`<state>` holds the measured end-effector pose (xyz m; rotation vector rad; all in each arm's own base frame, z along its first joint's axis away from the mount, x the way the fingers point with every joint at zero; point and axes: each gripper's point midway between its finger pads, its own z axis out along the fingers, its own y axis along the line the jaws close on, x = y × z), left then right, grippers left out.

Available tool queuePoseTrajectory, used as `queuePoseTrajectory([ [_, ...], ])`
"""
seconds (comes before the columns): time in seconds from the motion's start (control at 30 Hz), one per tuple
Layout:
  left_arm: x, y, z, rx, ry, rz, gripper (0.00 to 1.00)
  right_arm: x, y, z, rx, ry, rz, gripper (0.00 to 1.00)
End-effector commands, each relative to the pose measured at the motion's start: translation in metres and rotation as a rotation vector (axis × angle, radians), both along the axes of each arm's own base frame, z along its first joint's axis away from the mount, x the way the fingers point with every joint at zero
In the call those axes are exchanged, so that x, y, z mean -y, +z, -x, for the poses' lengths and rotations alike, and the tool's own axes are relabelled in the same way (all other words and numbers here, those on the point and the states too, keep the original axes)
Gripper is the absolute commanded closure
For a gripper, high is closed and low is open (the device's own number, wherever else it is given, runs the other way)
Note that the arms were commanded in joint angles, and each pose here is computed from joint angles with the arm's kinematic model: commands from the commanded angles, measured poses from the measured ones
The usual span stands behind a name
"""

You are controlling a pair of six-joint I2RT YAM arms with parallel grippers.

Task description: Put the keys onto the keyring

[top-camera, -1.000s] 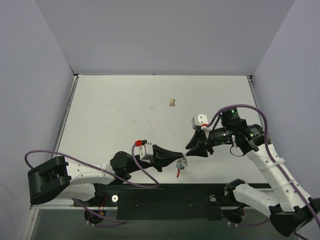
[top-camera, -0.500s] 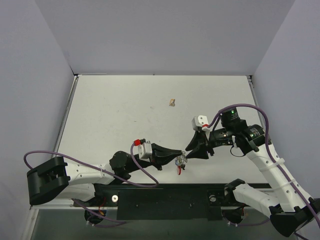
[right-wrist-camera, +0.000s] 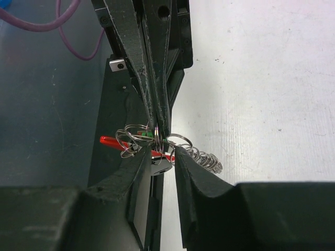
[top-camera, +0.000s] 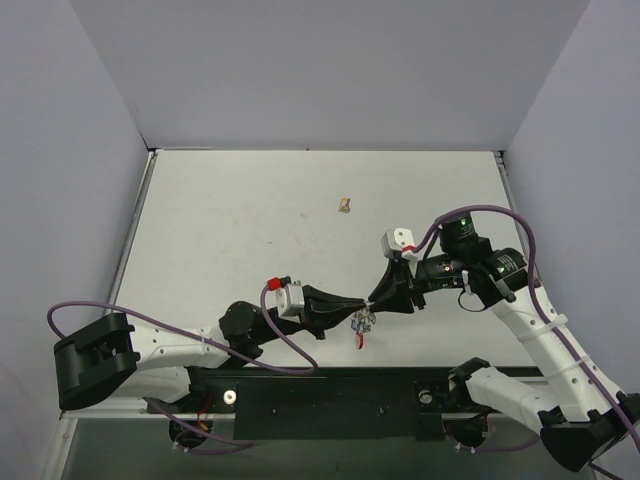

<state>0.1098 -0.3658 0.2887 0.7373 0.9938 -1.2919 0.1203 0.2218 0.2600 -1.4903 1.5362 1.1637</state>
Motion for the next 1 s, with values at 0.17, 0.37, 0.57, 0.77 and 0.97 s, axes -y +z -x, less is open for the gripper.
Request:
queuePoseTrajectory([
  [0.17, -0.012, 0.060, 0.002, 0.076, 0.010, 0.200, 1.00, -0.005, 0.010, 0.005, 0.003, 0.035, -0.045, 0.92],
  [0.37, -0.011, 0.058, 0.000, 0.063, 0.018, 0.201, 1.00, -0.007, 0.006, 0.004, -0.008, 0.024, -0.043, 0.86],
  [0.57, -0.012, 0.059, -0.002, 0.059, 0.025, 0.209, 1.00, -0.008, 0.003, 0.001, -0.004, 0.009, -0.035, 0.89],
  [0.77, -0.015, 0.059, -0.003, 0.051, 0.035, 0.215, 1.00, -0.006, -0.002, 0.000, -0.002, -0.007, -0.018, 0.88],
  [0.97, -0.016, 0.061, -0.004, 0.045, 0.041, 0.222, 1.00, -0.005, 0.000, 0.000, 0.008, -0.008, -0.022, 0.85],
])
